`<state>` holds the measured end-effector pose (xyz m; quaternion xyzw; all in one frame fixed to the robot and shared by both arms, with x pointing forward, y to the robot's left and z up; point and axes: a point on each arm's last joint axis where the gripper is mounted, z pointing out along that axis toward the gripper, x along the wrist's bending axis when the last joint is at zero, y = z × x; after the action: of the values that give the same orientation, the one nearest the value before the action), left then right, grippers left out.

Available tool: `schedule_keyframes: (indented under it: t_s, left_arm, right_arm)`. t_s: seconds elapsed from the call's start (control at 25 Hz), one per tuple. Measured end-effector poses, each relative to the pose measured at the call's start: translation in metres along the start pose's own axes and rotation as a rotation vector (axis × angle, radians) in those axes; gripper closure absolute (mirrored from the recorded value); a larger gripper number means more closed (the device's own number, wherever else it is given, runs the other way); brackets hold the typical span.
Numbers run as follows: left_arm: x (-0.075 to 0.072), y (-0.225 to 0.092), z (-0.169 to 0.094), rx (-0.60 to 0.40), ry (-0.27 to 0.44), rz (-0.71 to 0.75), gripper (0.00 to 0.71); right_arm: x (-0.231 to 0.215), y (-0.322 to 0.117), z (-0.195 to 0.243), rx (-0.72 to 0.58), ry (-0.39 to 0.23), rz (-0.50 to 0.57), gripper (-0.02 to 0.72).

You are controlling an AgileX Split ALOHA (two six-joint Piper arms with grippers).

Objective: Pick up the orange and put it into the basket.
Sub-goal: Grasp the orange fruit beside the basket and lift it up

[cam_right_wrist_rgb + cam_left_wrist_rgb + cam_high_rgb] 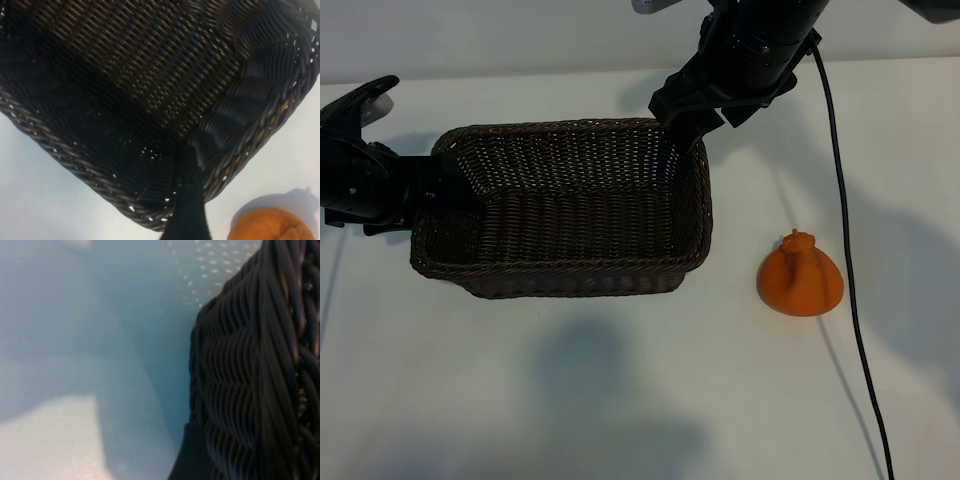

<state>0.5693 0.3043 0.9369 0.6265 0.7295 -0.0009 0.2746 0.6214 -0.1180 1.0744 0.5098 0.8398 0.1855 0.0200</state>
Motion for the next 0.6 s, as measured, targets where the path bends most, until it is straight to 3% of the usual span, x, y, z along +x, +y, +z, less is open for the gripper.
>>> schedule_keyframes:
  t_s: [0.36, 0.6]
  left_arm:
    - [-0.015, 0.010, -0.026, -0.042, -0.038, 0.024, 0.105]
    - [-0.022, 0.009, -0.054, -0.078, 0.007, 0.062, 0.114]
  right_arm:
    - [0.000, 0.000, 0.000, 0.000, 0.000, 0.000, 0.108]
    - [0.000, 0.000, 0.000, 0.000, 0.000, 0.000, 0.108]
